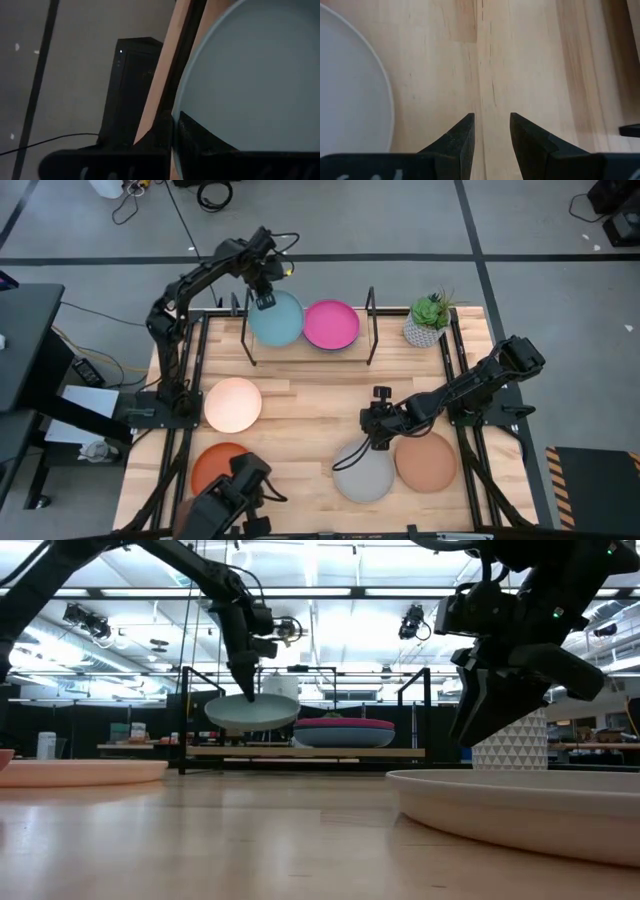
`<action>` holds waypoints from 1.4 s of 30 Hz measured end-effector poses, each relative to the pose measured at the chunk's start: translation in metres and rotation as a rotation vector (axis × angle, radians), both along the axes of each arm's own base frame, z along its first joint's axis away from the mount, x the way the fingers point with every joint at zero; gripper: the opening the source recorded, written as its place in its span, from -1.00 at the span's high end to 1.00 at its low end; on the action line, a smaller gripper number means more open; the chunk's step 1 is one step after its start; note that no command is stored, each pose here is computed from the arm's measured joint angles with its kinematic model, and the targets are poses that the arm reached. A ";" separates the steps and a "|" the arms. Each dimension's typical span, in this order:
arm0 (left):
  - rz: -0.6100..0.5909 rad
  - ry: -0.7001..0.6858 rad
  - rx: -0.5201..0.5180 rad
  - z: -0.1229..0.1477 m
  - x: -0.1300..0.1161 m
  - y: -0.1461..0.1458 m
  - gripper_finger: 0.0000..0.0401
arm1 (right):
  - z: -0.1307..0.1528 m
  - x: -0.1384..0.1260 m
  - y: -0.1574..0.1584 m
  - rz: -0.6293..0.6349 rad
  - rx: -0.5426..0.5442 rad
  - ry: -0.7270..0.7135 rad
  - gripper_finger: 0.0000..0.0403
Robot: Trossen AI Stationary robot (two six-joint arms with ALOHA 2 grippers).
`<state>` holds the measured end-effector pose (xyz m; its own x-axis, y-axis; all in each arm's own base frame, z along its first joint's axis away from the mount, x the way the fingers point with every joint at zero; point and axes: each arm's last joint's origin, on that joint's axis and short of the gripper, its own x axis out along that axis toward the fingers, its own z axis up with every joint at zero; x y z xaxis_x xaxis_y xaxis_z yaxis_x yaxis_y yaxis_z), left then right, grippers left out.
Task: Place and stack plates onto a shelf
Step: Put the light blue plate on the shelf
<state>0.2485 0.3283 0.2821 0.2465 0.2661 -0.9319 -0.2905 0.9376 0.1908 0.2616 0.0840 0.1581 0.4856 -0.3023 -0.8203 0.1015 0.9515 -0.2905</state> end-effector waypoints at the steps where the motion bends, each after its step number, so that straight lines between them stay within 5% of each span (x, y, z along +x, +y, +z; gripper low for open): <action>1: -0.007 0.006 -0.008 -0.004 0.000 0.002 0.92 | 0.000 0.000 0.000 0.000 0.000 0.000 0.35; 15: -0.191 0.076 0.017 -0.016 0.008 0.003 0.91 | 0.000 0.000 0.000 0.003 0.000 -0.002 0.35; 31: -0.216 0.082 -0.023 -0.036 0.019 0.005 0.90 | 0.001 0.001 0.000 0.011 -0.007 -0.012 0.35; 42: -0.212 0.078 -0.027 -0.036 0.025 0.001 0.63 | 0.001 0.002 0.001 0.010 -0.003 -0.016 0.35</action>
